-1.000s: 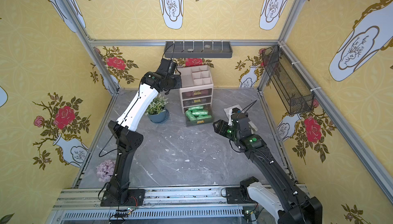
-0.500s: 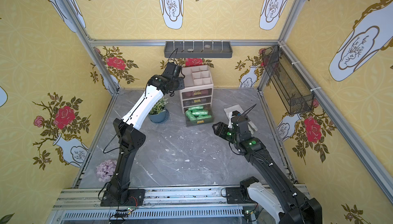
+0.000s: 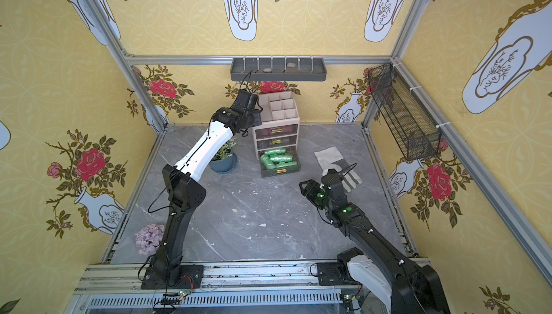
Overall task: Sort the rolls of trash bags by color and place them into the drawer
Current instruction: Close the drawer in the storage box.
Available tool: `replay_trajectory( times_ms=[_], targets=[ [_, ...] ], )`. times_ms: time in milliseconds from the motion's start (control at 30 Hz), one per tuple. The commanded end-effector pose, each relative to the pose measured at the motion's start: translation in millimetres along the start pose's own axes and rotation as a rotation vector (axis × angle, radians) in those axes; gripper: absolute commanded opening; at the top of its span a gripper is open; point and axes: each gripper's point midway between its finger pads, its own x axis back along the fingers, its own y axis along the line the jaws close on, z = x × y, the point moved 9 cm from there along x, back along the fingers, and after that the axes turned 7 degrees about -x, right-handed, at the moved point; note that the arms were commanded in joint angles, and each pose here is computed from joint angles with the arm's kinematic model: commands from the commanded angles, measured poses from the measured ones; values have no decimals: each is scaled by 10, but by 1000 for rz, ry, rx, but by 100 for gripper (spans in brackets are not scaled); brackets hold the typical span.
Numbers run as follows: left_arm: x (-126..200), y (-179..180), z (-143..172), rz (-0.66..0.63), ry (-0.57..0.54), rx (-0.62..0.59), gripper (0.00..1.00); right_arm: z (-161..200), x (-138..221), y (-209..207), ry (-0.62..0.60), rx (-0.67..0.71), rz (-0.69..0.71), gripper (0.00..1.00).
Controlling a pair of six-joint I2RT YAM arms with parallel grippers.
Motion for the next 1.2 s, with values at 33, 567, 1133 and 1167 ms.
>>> replay_trajectory(
  times_ms=[33, 567, 1133, 1167],
  targets=[
    [-19, 5, 36, -13, 12, 9, 16, -73, -181, 137, -72, -69, -79, 53],
    [-18, -19, 98, -22, 56, 78, 10, 83, -950, 75, -70, -205, -37, 44],
    [-141, 18, 207, -15, 133, 60, 8, -80, -1563, 18, -43, -266, -76, 42],
    [-154, 18, 224, -14, 140, 57, 8, -112, -1580, 29, -46, -265, -79, 42]
  ],
)
